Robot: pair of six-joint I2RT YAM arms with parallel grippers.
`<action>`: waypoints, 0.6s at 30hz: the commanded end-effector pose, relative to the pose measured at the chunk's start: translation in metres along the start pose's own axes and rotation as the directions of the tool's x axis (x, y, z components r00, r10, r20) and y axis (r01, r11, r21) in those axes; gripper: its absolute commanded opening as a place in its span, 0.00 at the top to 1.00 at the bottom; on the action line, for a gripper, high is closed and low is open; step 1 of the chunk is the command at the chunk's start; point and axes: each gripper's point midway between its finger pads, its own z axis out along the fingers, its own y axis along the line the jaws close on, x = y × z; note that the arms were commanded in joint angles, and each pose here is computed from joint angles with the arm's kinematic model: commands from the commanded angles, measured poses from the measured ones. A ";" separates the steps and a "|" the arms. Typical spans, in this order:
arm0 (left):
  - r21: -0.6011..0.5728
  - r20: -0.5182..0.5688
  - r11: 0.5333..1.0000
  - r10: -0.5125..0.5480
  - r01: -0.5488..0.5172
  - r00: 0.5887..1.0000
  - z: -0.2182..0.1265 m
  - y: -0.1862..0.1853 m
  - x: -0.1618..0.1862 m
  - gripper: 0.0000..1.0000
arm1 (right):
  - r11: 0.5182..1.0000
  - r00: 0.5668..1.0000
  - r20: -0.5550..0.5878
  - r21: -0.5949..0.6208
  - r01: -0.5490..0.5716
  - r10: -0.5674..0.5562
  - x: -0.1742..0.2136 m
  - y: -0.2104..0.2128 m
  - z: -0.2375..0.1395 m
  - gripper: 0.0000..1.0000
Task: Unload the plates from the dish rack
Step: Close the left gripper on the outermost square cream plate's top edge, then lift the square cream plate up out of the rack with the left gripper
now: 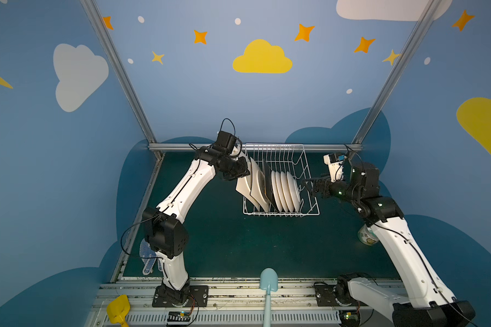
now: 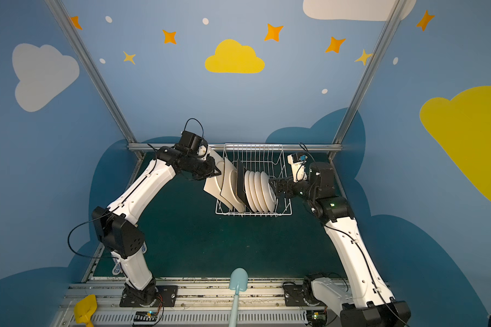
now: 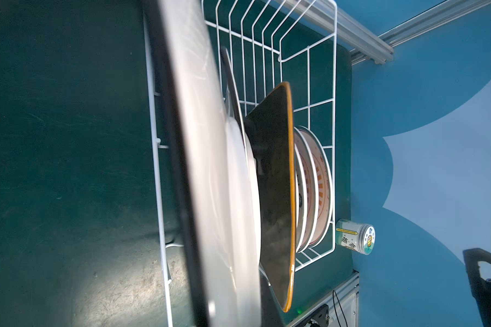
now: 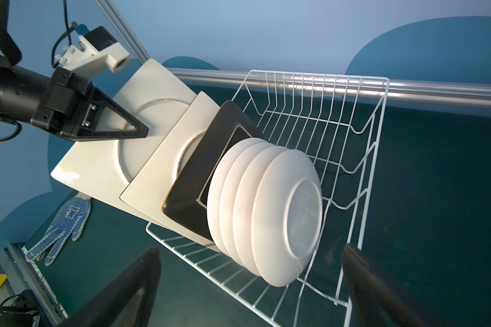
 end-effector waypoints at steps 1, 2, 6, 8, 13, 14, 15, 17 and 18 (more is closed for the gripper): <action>0.123 0.093 0.988 0.083 -0.094 0.992 -0.045 -0.038 -0.012 0.97 | 1.000 1.000 0.030 0.005 0.003 -0.003 -0.011 0.003 -0.006 0.01; 0.121 0.094 0.988 0.086 -0.097 0.992 -0.046 -0.038 -0.011 0.97 | 1.000 1.000 0.031 0.005 0.003 -0.003 -0.011 0.004 -0.007 0.01; 0.117 0.105 0.988 0.089 -0.101 0.990 -0.054 -0.036 -0.011 0.97 | 1.000 0.999 0.033 -0.002 0.004 -0.004 -0.012 0.005 -0.006 0.01; 0.109 0.112 0.988 0.094 -0.106 0.989 -0.058 -0.034 -0.011 0.97 | 1.000 0.999 0.036 -0.005 0.001 0.000 -0.013 0.005 -0.006 0.01; 0.103 0.133 0.988 0.098 -0.112 0.986 -0.068 -0.032 -0.014 0.97 | 1.000 0.999 0.046 -0.020 -0.009 0.010 -0.016 0.007 -0.005 0.01; 0.106 0.137 0.988 0.101 -0.116 0.985 -0.070 -0.033 -0.014 0.97 | 1.000 0.999 0.046 -0.022 -0.010 0.011 -0.016 0.007 -0.005 0.01; 0.107 0.141 0.987 0.101 -0.117 0.985 -0.072 -0.033 -0.014 0.97 | 1.000 0.999 0.047 -0.023 -0.011 0.012 -0.017 0.007 -0.005 0.01; 0.108 0.150 0.987 0.101 -0.118 0.983 -0.076 -0.033 -0.015 0.97 | 0.999 0.999 0.046 -0.031 -0.011 0.013 -0.017 0.009 -0.005 0.01; 0.107 0.155 0.987 0.100 -0.117 0.983 -0.079 -0.033 -0.016 0.97 | 0.999 0.999 0.043 -0.034 -0.012 0.014 -0.016 0.009 -0.004 0.01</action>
